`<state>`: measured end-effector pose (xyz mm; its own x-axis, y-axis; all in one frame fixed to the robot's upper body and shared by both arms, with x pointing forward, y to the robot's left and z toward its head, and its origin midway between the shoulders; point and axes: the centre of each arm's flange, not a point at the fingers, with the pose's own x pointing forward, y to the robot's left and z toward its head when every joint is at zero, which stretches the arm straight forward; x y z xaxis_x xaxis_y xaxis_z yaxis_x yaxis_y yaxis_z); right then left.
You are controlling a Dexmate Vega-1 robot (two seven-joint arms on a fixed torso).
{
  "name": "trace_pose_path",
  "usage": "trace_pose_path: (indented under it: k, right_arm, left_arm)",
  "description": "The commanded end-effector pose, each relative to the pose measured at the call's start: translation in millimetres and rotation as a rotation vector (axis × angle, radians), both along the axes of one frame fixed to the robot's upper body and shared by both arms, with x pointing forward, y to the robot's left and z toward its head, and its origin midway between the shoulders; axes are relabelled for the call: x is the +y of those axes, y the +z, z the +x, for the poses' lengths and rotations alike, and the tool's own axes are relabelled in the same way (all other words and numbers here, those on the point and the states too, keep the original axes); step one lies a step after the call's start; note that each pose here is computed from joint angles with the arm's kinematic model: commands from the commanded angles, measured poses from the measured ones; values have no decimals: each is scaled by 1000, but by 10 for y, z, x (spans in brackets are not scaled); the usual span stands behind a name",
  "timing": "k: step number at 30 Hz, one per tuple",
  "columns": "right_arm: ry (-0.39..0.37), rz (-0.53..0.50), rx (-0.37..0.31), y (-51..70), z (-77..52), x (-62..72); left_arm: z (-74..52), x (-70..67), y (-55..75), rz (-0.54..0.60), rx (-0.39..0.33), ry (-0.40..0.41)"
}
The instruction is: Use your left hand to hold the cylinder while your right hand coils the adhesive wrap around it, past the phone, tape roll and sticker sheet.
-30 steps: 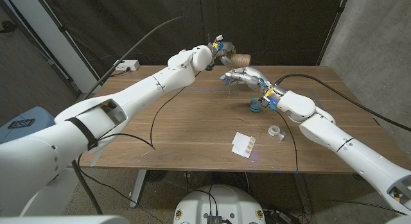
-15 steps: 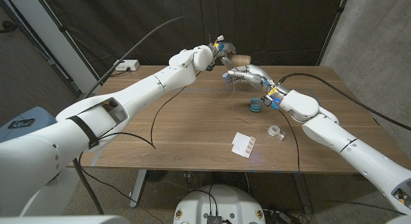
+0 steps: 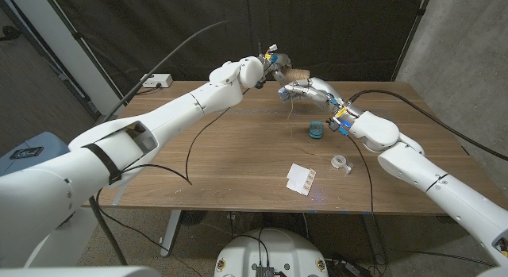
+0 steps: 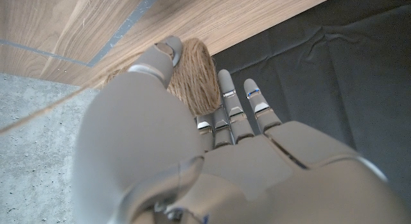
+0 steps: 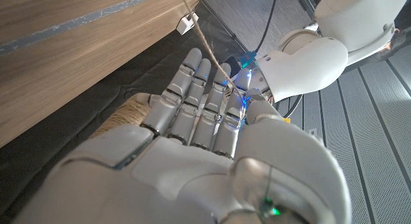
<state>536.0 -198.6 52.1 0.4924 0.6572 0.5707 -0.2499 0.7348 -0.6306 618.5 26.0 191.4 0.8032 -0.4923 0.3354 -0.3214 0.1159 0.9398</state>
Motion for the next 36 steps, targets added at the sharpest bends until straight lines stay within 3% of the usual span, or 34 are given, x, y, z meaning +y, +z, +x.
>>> trace_pose_path:
  k: [1, 14, 36]
  right_arm:
    - [-2, 9, -31, 52, -128, -22]
    - [-6, 21, -40, 103, -205, -58]
    - [111, 58, -26, 256, -223, -63]
  left_arm:
    - [-29, 1, -60, 8, 10, 0]
    - [-34, 7, -111, 22, 28, 4]
    - [5, -13, -184, 57, 53, -22]
